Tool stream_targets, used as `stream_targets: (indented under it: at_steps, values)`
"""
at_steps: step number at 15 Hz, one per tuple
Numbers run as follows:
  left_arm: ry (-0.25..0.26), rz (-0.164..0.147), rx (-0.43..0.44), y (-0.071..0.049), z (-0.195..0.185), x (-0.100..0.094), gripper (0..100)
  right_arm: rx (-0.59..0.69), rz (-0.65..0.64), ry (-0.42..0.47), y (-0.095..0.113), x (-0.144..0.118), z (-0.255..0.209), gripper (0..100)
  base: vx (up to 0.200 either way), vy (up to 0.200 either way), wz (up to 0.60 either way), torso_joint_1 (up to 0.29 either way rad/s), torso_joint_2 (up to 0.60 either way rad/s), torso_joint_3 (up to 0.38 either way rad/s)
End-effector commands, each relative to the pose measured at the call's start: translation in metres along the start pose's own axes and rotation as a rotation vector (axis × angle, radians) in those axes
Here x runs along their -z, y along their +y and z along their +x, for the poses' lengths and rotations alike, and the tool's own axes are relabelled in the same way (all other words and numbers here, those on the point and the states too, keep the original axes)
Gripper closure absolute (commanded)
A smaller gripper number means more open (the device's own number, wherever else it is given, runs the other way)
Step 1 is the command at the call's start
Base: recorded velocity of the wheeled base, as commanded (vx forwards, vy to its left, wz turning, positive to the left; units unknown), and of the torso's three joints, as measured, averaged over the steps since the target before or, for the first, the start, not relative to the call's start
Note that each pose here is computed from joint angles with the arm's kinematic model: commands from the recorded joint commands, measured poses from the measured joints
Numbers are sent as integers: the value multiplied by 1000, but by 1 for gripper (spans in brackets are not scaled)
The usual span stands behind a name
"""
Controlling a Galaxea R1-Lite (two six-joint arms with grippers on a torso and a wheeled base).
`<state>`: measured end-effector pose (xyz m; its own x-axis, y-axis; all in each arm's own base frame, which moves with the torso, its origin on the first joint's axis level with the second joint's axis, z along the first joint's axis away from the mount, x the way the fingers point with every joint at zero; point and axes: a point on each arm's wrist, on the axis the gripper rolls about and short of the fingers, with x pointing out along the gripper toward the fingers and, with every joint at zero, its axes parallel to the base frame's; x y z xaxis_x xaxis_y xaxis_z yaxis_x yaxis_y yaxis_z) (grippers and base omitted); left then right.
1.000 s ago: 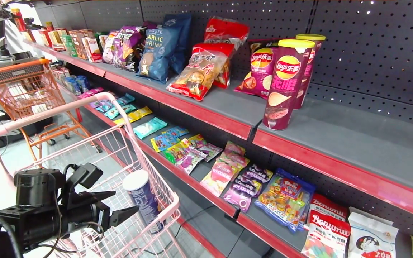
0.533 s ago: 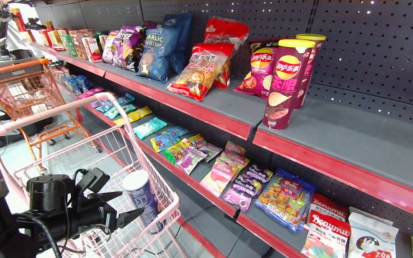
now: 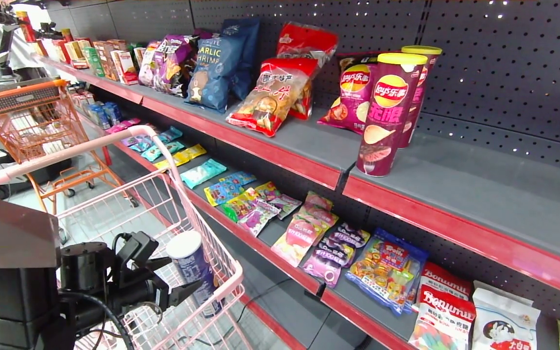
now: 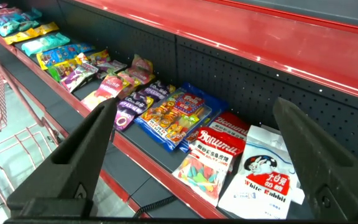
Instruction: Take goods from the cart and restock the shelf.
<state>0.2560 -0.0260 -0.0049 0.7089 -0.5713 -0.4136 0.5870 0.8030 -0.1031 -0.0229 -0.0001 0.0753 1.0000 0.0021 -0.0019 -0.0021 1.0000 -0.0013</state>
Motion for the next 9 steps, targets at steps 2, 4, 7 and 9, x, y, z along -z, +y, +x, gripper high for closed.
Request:
stream_targets:
  at_steps: [2,4,7,9]
  values:
    - [11,-8,11,8,16,9,0,-1,0,0,0,0,0,0,0,0,0,0,0,0]
    - [-5,0,6,11,20,6,0,-4,0,0,0,0,0,0,0,0,0,0,0,0]
    - [-46,30,12,14,35,-1,0,-4,0,0,0,0,0,0,0,0,0,0,0,0]
    - [-49,32,24,11,40,-2,0,-4,0,0,0,0,0,0,0,0,0,0,0,0]
